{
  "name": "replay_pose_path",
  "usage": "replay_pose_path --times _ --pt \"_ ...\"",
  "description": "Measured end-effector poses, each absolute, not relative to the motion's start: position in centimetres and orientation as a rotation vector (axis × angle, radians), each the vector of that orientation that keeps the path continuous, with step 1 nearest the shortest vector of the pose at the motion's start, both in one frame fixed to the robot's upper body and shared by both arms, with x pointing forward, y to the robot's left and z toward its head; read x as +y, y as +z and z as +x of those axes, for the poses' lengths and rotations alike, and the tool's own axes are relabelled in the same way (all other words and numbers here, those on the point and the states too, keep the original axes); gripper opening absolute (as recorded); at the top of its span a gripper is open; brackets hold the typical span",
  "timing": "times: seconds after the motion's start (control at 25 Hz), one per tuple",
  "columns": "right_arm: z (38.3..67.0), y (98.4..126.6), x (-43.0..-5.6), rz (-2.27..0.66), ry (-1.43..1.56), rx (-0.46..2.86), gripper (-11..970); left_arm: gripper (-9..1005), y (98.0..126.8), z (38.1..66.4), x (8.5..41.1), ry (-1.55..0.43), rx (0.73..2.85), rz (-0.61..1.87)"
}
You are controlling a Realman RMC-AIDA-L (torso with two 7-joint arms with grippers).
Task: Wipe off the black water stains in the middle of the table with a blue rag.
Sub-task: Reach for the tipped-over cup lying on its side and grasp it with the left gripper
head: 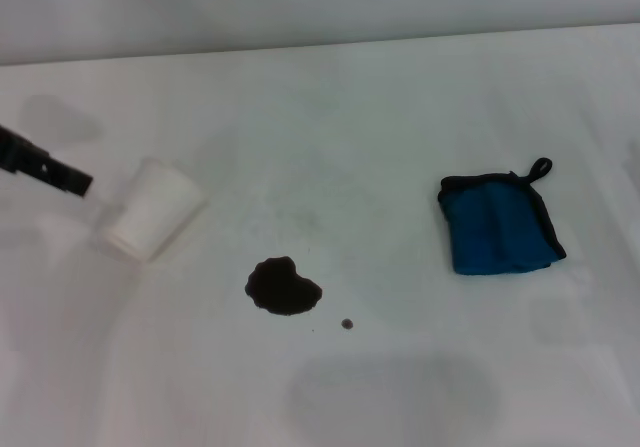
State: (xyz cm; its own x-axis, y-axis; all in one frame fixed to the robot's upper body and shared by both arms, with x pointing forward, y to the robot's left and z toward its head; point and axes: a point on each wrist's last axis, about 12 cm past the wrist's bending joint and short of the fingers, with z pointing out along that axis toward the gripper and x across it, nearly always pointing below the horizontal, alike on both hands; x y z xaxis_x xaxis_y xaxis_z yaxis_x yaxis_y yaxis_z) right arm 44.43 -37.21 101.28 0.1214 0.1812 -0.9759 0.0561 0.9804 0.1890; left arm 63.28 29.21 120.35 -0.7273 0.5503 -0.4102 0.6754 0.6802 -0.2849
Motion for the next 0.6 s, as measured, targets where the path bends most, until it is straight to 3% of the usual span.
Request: replay_pose_path --times 0.24,0.6 --pt "44.5 101.4 -37.2 0.188 0.093 1.447 872 874 117.1 62.3 27.9 -0.565 2.669 0.96" --pt "44.6 101.4 -37.2 0.186 0.097 1.448 871 874 114.6 62.1 27.9 -0.524 2.666 0.864"
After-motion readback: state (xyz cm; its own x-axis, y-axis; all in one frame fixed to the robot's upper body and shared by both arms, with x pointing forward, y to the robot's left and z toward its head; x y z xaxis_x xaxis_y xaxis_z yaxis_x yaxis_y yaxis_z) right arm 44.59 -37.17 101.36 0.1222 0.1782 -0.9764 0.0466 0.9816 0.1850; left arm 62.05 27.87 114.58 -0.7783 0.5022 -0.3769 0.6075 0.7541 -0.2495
